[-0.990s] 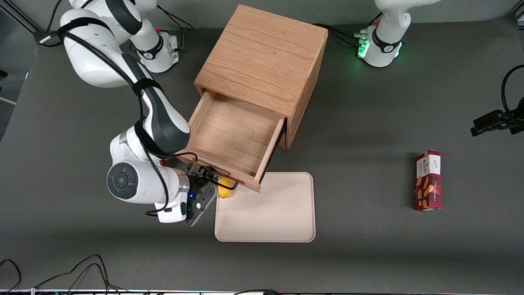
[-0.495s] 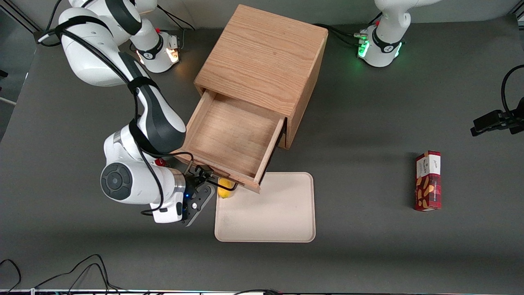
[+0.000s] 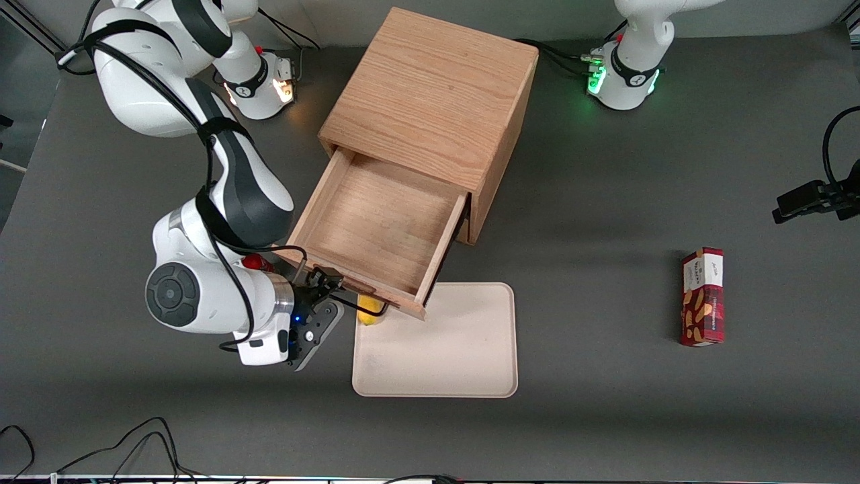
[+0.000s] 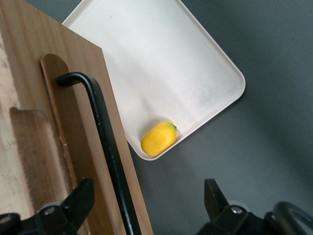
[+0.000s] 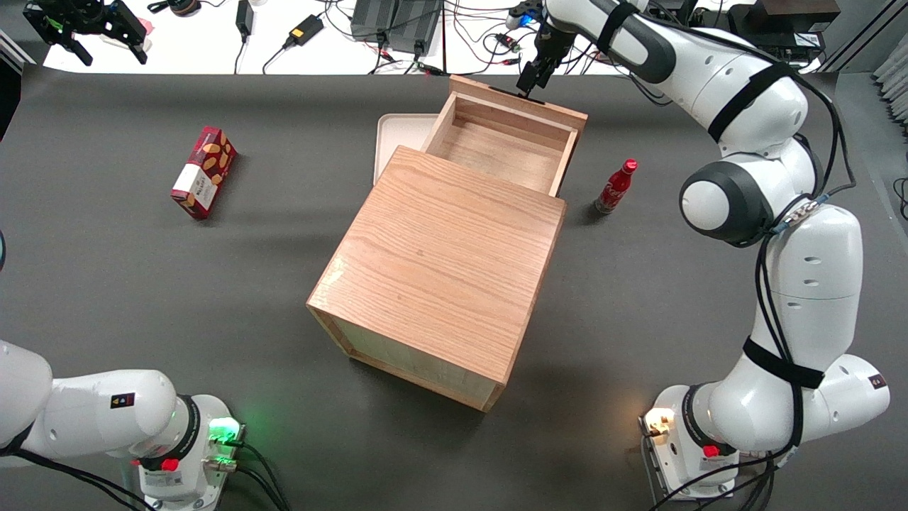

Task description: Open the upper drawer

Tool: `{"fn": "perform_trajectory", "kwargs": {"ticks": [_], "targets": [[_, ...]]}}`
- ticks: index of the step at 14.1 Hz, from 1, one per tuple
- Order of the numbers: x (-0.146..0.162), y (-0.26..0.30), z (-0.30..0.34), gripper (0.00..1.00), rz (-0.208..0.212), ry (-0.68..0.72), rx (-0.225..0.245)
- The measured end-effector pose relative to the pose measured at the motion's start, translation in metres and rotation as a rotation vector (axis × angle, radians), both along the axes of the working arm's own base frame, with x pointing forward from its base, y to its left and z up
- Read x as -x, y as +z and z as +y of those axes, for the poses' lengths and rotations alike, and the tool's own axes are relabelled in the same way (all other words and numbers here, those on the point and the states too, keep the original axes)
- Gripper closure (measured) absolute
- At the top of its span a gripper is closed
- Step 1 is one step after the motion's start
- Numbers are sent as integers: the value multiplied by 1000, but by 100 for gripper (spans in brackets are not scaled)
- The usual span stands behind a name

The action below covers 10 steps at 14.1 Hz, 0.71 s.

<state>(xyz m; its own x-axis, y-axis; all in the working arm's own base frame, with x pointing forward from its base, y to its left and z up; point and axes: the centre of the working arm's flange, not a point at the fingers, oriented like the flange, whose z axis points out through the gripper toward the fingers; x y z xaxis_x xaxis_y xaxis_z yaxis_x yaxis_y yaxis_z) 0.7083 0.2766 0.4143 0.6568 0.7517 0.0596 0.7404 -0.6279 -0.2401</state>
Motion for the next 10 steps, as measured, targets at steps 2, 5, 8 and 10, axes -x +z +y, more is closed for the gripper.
{"fn": "perform_trajectory", "kwargs": {"ticks": [2, 5, 8, 10], "targets": [[2, 13, -5, 0, 3, 0, 4], [10, 52, -16, 0, -7, 0, 10], [24, 111, -35, 0, -47, -16, 13], [39, 142, -48, 0, -48, -21, 29]]}}
